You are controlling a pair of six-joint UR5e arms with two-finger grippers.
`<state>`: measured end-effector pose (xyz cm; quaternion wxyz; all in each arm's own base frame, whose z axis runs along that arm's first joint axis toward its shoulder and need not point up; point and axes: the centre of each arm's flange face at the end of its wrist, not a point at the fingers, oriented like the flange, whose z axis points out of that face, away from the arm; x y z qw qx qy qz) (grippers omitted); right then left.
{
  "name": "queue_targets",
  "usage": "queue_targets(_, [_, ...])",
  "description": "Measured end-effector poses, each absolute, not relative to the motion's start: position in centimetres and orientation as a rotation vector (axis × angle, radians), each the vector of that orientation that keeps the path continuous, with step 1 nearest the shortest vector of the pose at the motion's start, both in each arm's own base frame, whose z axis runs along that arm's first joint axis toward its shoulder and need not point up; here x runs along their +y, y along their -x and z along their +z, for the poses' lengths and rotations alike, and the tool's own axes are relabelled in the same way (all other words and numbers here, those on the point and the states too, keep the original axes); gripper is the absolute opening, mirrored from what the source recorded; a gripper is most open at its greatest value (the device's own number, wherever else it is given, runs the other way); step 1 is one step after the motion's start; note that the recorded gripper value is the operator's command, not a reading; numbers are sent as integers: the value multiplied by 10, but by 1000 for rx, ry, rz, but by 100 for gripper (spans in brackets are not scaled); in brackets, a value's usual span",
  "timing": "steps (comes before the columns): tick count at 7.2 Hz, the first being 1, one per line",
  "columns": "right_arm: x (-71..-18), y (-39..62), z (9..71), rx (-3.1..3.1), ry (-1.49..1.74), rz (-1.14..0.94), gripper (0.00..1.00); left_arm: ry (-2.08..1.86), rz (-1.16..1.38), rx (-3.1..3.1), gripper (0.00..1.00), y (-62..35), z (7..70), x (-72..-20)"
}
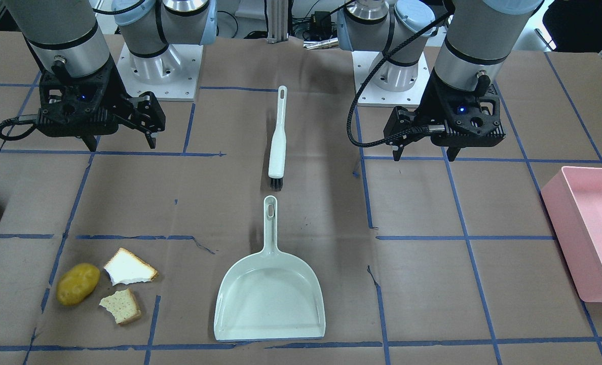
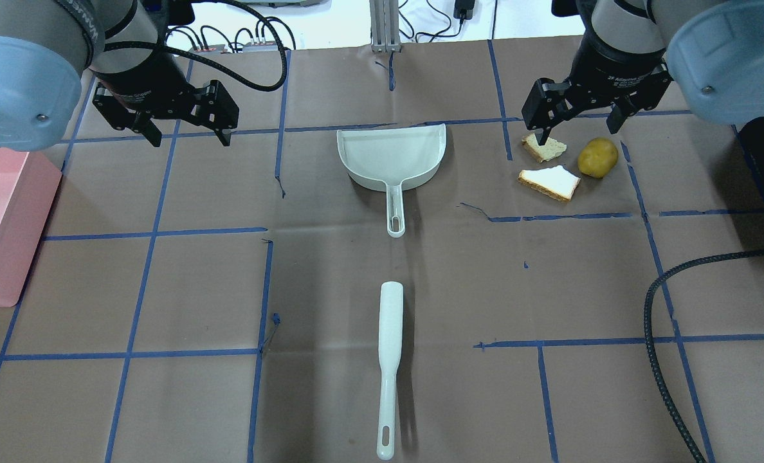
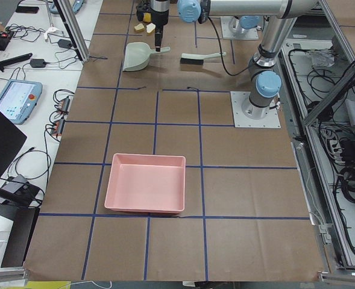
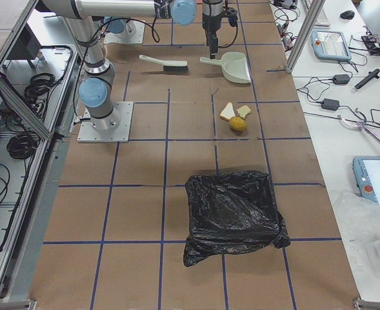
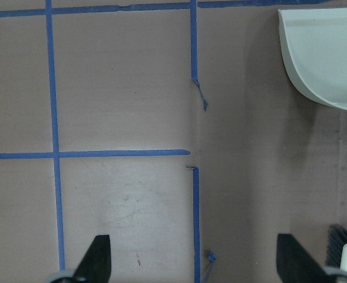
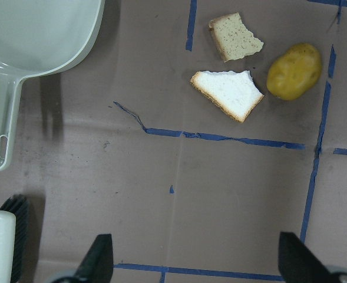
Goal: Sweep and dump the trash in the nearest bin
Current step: 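Move the left gripper toward the white brush handle nearer the robot, then lower the left gripper onto the white brush handle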
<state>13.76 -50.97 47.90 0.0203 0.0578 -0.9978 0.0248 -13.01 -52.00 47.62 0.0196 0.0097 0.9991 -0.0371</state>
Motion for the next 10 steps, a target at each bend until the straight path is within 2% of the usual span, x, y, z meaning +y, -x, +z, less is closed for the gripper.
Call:
queue_targets(4, [-510,-138,479,-3095,-179,78,100,19,-67,3104,100,197,454,-492])
queue_targets(7, [-510,-138,479,-3095,-179,77,100,-159,-156,3109,100,280,395,-426])
queue_targets(10, [-510,-138,479,-3095,-179,77,100,-121,-191,3121,100,284,334,-370])
